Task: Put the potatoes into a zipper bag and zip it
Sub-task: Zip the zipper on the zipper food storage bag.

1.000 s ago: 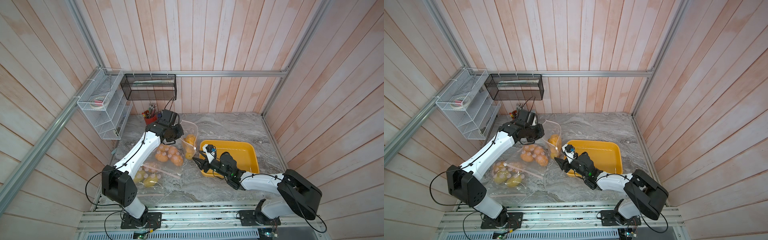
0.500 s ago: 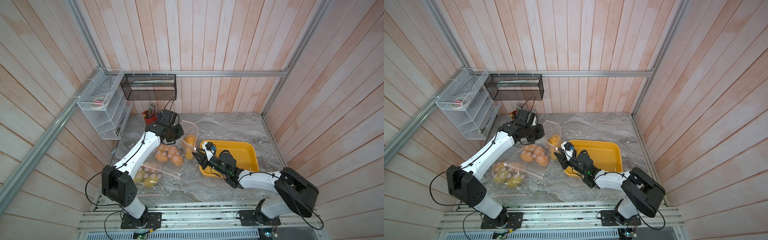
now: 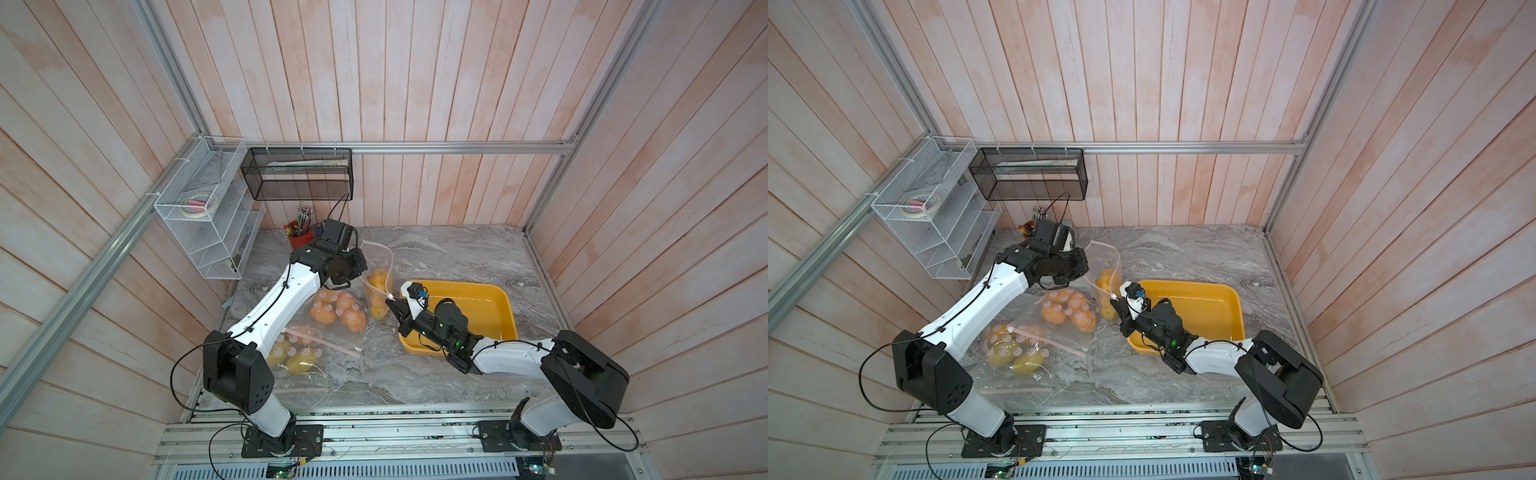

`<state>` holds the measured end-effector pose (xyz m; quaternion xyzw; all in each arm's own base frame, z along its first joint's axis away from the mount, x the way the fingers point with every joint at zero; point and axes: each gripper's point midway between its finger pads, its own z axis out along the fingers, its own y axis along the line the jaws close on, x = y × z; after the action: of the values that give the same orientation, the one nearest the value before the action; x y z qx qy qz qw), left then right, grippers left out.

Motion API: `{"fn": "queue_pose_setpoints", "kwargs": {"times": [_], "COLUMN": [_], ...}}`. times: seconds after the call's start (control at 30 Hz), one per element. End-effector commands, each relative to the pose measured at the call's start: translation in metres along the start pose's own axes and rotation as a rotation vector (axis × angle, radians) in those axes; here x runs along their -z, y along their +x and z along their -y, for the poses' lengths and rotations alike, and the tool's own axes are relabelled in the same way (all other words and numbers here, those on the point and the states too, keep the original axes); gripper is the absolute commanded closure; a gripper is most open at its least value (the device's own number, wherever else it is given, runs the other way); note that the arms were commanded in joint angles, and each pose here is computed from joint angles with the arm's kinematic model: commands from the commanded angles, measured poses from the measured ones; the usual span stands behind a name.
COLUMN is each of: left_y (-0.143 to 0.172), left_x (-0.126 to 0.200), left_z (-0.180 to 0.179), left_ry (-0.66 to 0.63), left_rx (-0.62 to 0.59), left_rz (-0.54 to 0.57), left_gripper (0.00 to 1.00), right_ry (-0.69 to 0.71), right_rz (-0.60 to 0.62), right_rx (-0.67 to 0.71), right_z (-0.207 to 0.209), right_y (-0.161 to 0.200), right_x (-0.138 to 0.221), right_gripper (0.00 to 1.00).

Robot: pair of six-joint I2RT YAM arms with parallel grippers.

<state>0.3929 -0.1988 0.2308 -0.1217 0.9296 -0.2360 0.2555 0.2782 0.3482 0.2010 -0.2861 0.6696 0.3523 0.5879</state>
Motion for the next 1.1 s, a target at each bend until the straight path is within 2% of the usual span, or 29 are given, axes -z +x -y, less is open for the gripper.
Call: {"fn": "queue_pose_setpoints", "kwargs": {"times": [0.0, 0.1, 0.23, 0.33, 0.4, 0.43, 0.47, 0.77, 1.07], "left_y": [-0.003, -0.001, 0.009, 0.022, 0.029, 0.032, 0.037, 0.088, 0.104], "left_x": [0.01, 0.017, 0.046, 0.074, 0.092, 0.099, 0.104, 0.094, 0.055], "left_z": [0.004, 0.005, 0.009, 0.029, 0.039, 0.043, 0.046, 0.079, 0.073], "left_ry": [0.032, 0.052, 0.121, 0.231, 0.251, 0.247, 0.244, 0.309, 0.228], "left_rx": [0.0, 0.008, 0.059, 0.063, 0.054, 0.052, 0.053, 0.042, 0.048], "left_rz": [0.021, 0.034, 0.056, 0.051, 0.073, 0.082, 0.075, -0.076, -0.17], "left_gripper": [1.0, 1.0, 0.71, 0.6, 0.55, 0.48, 0.46, 0.52, 0.53], "right_ry": [0.002, 0.001, -0.006, -0.02, -0.021, -0.016, -0.015, -0.023, -0.02], "right_rz": [0.044, 0.049, 0.049, 0.05, 0.051, 0.054, 0.058, 0.07, 0.071], "right_rx": [0.001, -0.003, -0.013, -0.019, -0.021, -0.021, -0.02, -0.014, -0.01], "right_z": [-0.002, -0.002, -0.003, -0.006, -0.007, -0.006, -0.007, -0.013, -0.013], "right_y": [-0.016, -0.017, -0.017, -0.018, -0.018, -0.019, -0.02, -0.025, -0.025], "right_x": [0.002, 0.003, 0.005, 0.005, 0.006, 0.007, 0.008, 0.016, 0.014], "right_gripper": [0.98, 1.0, 1.0, 1.0, 1.0, 1.0, 1.0, 1.0, 1.0]}}
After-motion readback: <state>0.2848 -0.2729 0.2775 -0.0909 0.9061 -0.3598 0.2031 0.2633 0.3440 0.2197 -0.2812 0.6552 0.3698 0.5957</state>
